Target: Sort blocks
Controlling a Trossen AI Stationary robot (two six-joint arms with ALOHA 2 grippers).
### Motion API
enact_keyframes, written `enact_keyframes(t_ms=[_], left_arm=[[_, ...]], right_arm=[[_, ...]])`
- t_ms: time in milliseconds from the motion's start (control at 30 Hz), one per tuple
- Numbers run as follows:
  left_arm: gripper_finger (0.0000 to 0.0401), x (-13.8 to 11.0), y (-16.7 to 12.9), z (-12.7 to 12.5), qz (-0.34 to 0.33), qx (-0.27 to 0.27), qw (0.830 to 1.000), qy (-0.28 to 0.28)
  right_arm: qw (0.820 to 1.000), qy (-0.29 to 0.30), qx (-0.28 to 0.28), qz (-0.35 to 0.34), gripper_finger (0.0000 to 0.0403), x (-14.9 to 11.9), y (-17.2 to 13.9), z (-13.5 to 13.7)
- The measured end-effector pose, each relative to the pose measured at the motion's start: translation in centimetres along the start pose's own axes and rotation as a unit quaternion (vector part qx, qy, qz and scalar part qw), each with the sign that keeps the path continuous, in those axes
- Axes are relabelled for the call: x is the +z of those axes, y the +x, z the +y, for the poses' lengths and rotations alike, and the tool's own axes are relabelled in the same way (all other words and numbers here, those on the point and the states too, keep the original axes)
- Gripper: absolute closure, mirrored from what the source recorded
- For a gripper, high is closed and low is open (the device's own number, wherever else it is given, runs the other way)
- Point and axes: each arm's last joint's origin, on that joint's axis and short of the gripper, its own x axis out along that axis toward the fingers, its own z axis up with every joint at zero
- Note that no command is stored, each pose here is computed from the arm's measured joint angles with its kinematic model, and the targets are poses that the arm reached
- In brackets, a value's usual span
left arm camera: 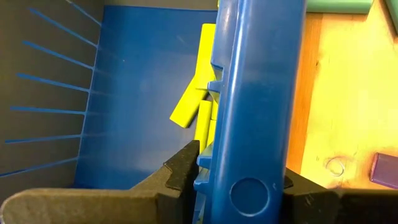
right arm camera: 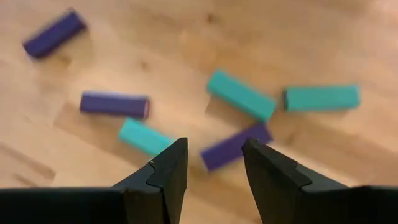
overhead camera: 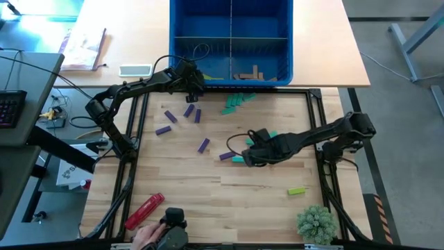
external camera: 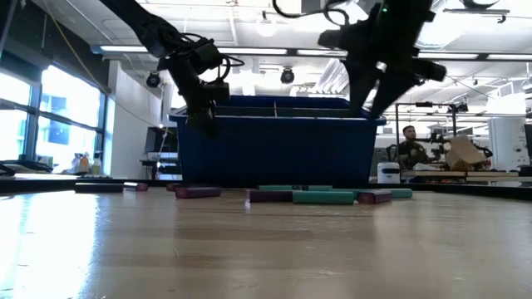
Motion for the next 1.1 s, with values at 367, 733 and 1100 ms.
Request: enact_keyframes(t_ms=[367,733,1100], left_arm=[[0.0321,0.0,0.0,0.0,-0.001,0.002,1.0,0.0],[0.0321,0.1,0.0,0.1,-0.004,0.004,1.0,-0.001],[0.0321,0.1,0.0,0.1,-0.004,0.005,1.0,-0.001]], right_arm=[[0.988,0.062,0.007,0.144,0.026,-1.4,0.4,-0.3],[0.945,-0.018,-0.091,0.315,0.026,-1.1,0.4,-3.4],[0.928,-0.078,-0.057,0.359,0.026,1.3,1.6,-4.6]])
